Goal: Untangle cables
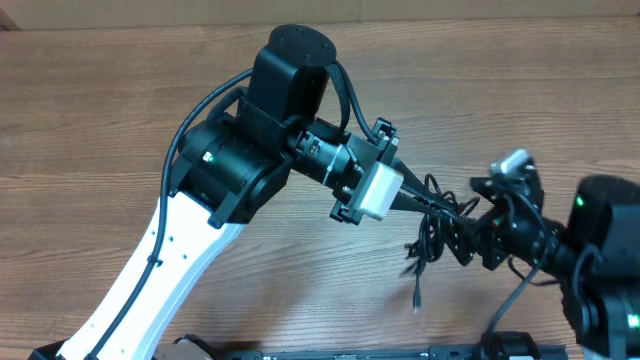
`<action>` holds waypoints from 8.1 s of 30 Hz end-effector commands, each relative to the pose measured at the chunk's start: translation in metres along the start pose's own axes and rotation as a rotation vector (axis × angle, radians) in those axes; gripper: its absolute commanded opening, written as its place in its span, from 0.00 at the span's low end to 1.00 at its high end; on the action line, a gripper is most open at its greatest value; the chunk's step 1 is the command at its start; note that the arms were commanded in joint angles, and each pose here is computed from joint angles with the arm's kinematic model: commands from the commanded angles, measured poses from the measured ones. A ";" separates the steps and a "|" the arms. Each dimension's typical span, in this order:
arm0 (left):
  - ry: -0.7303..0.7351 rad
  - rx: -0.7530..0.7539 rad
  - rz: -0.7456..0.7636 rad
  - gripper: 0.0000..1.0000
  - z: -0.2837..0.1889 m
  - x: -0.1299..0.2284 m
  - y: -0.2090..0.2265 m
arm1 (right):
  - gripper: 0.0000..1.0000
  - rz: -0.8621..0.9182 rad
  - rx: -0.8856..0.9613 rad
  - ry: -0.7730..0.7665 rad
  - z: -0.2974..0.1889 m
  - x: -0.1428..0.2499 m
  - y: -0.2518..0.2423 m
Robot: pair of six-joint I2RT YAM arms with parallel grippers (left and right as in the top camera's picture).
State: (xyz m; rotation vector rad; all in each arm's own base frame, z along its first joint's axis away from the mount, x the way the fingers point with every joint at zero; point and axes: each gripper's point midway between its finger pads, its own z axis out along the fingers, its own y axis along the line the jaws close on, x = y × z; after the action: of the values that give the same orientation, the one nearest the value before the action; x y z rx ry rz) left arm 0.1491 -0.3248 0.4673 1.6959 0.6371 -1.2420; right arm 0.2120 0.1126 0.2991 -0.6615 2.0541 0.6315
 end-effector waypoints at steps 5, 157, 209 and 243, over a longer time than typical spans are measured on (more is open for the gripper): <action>-0.016 0.015 0.041 0.04 0.002 -0.007 -0.002 | 0.21 -0.121 -0.373 -0.079 0.008 -0.012 0.045; -0.175 -0.440 -1.541 0.04 -0.023 0.069 0.125 | 0.04 0.310 0.208 0.056 0.023 -0.002 -0.062; -0.435 -0.599 -1.934 0.04 -0.023 0.076 0.156 | 0.04 0.397 0.201 0.106 0.024 0.011 -0.059; -0.488 -0.540 -1.760 0.04 -0.081 0.051 0.170 | 0.84 0.374 0.072 -0.001 0.030 -0.019 -0.045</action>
State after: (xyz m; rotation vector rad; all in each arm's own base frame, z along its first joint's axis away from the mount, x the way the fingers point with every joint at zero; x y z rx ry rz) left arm 0.3588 -0.3380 0.4791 -0.1930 2.0576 -2.1570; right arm 0.2665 0.0887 0.2724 -0.1946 2.2881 0.6451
